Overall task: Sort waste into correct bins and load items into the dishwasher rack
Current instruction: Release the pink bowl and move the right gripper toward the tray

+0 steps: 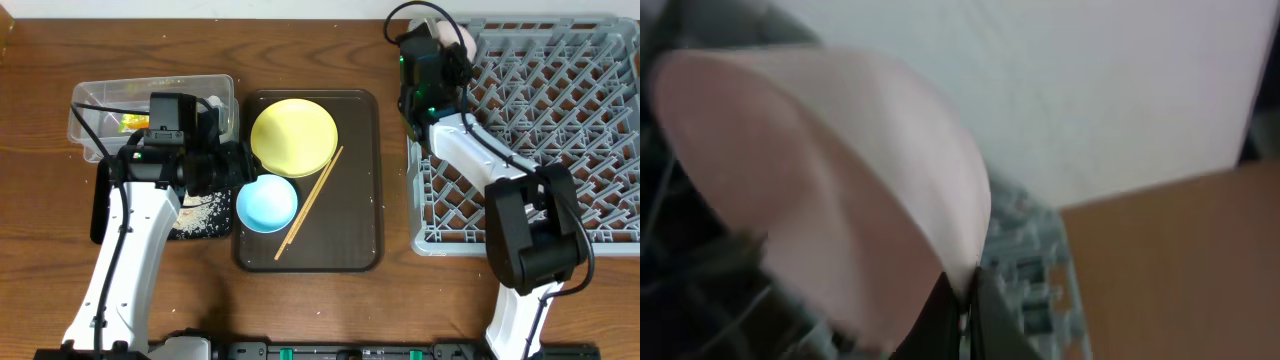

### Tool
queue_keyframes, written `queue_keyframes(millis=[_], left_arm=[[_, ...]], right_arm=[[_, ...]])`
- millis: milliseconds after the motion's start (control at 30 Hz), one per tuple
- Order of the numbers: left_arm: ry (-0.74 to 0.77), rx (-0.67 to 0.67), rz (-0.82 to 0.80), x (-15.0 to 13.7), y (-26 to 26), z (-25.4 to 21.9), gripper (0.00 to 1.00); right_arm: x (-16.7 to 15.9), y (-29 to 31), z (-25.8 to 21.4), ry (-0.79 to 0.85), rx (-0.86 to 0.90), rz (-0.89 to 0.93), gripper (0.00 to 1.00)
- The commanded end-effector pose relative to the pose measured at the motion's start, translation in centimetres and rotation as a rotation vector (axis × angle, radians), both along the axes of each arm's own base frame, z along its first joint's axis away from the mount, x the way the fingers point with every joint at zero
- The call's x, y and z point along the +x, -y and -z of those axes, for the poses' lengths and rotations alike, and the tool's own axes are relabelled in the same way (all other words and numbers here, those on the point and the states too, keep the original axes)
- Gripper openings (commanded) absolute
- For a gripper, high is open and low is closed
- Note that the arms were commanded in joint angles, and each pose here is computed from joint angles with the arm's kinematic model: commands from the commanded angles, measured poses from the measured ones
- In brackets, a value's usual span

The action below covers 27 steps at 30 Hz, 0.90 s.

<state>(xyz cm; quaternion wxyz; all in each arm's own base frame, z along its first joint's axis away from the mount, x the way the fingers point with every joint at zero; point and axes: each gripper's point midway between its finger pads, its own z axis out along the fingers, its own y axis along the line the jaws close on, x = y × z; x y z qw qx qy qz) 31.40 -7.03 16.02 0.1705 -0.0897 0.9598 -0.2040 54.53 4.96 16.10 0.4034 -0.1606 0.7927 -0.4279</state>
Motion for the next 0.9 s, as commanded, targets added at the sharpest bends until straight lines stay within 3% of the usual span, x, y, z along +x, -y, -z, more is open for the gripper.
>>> queue_keyframes(millis=[0,267,433,567,700,867], left_arm=[[0.0,0.018,0.006,-0.1,-0.3,0.2,0.65],[0.0,0.018,0.006,-0.1,-0.3,0.2,0.66],[-0.001,0.018,0.006,-0.1,-0.3,0.2,0.65],[-0.001,0.018,0.006,-0.1,-0.3,0.2,0.66],[-0.013,0.047,-0.007,-0.3,-0.8,0.5,0.66],[-0.105,0.226,-0.138,-1.8,-4.4,1.9,0.7]], right_arm=[[-1.1,-0.4,0.6,0.049,0.141,0.063,0.01],[-4.0,-1.4,0.0,0.001,0.384,0.072,0.05],[-6.0,-3.2,-2.0,-0.062,0.52,-0.017,0.28],[-7.5,-7.4,-3.6,-0.147,0.693,-0.212,0.42],[-9.9,-13.7,-3.6,-0.3,0.907,-0.439,0.43],[-13.2,-18.7,-2.1,-0.462,1.099,-0.49,0.46]])
